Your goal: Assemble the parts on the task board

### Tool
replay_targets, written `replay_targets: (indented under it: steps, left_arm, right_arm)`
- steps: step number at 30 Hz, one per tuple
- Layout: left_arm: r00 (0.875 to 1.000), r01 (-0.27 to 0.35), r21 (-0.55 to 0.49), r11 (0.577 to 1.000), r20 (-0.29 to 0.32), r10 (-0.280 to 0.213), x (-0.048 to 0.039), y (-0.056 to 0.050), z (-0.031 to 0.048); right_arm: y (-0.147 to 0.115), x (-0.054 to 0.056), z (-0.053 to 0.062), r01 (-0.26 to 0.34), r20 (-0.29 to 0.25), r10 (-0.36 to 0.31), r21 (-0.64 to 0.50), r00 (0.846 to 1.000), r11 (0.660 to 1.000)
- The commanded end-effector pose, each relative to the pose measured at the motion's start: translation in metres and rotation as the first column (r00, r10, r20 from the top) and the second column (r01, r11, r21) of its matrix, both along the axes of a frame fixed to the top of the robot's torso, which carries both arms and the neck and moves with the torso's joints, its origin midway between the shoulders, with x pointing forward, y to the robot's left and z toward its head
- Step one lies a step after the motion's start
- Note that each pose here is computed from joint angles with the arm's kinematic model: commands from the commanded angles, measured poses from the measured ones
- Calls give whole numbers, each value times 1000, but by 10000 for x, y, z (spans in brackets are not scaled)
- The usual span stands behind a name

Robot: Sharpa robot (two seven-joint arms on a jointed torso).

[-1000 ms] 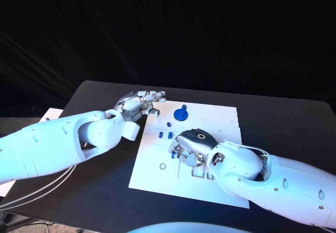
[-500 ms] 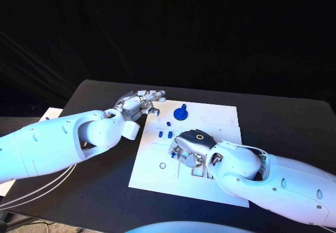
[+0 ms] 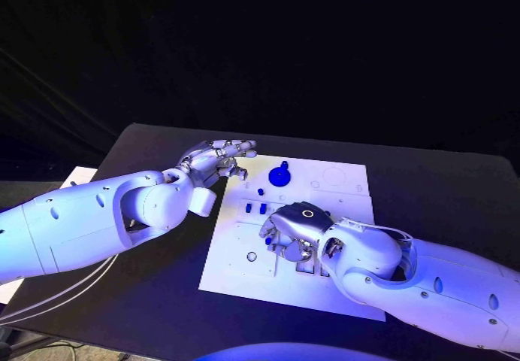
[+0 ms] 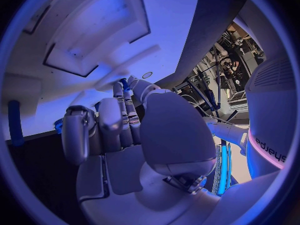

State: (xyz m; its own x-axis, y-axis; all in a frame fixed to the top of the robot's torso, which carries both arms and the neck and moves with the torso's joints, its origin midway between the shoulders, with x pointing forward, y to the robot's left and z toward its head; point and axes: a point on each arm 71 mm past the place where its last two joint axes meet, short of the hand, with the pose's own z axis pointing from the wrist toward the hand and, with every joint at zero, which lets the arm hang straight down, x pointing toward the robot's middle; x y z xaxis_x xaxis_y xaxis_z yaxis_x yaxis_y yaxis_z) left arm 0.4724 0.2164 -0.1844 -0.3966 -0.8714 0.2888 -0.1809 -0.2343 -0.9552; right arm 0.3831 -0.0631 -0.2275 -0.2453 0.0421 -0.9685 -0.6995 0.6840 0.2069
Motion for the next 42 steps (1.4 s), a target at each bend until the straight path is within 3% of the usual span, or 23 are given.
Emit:
replay_targets:
  steps: [1,11,19,27,35,42]
  left_arm:
    - [1000,20,-8,1000,6,-20,-9,-23,8]
    - [1000,23,-8,1000,5,-22,-7,-20,5]
    - [1000,24,-7,1000,5,-24,-8,-5,4]
    - [999,37,-7,999,8,-37,-23,-18,9]
    - [999,37,-7,999,10,-37,-27,-11,12]
    - [999,41,-7,999,8,-41,-27,-17,9]
  right_arm:
    - [-33,14,-59,27,-5,-27,-33,1000,999]
    - [-97,-8,29,40,37,-42,60,998,997]
    - [-381,-9,231,82,60,-90,123,994,989]
    - [-876,184,455,199,74,-199,19,977,980]
    - [-1156,238,492,258,94,-252,-51,963,965]
    - [-1188,238,477,258,92,-251,-71,964,964]
